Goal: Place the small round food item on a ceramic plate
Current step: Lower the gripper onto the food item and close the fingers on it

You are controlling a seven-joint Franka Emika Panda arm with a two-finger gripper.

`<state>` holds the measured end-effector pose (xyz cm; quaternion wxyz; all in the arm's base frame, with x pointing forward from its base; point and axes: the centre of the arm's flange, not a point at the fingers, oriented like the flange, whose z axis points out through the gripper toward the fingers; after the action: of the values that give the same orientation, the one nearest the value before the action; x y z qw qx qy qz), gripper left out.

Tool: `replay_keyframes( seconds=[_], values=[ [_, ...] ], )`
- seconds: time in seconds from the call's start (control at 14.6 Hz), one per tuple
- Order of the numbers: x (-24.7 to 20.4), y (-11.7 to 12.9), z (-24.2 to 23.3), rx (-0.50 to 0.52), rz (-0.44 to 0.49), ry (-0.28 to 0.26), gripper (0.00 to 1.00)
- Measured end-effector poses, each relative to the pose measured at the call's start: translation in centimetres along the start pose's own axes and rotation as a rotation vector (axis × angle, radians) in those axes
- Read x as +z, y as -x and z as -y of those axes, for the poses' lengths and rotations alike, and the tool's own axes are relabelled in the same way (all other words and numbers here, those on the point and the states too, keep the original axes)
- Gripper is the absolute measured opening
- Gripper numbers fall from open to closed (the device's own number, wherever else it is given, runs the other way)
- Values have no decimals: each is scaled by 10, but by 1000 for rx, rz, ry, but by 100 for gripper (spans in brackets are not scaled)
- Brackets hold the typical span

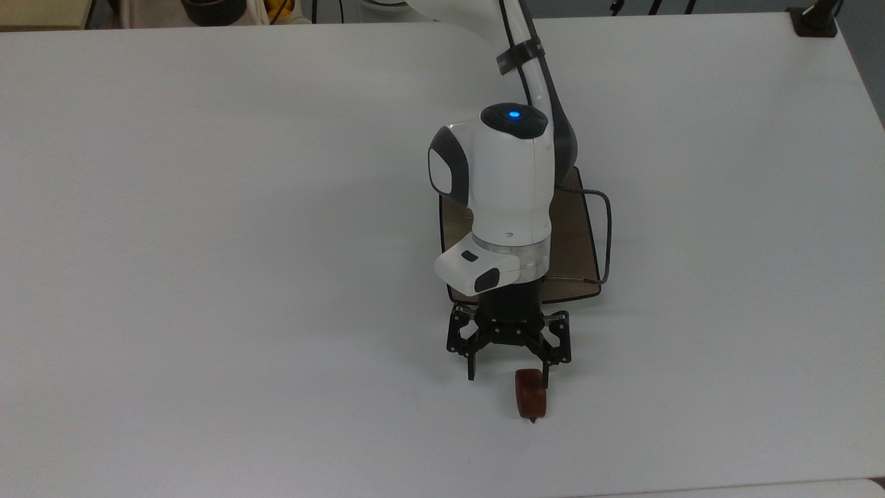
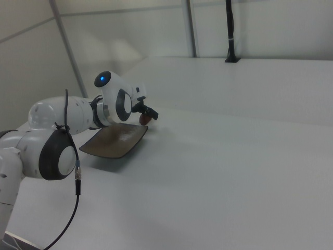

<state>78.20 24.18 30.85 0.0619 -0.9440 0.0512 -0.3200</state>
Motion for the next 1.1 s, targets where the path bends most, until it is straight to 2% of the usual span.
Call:
replay_keyframes(
  seconds=[0.55,0.82,0.89,1.1],
  values=[
    [1,7,20,-54,-30,-16,100],
    [15,19,19,-78,-30,3,100],
    [17,22,19,-85,-31,6,93],
    [19,23,19,-88,-32,9,58]
  ],
)
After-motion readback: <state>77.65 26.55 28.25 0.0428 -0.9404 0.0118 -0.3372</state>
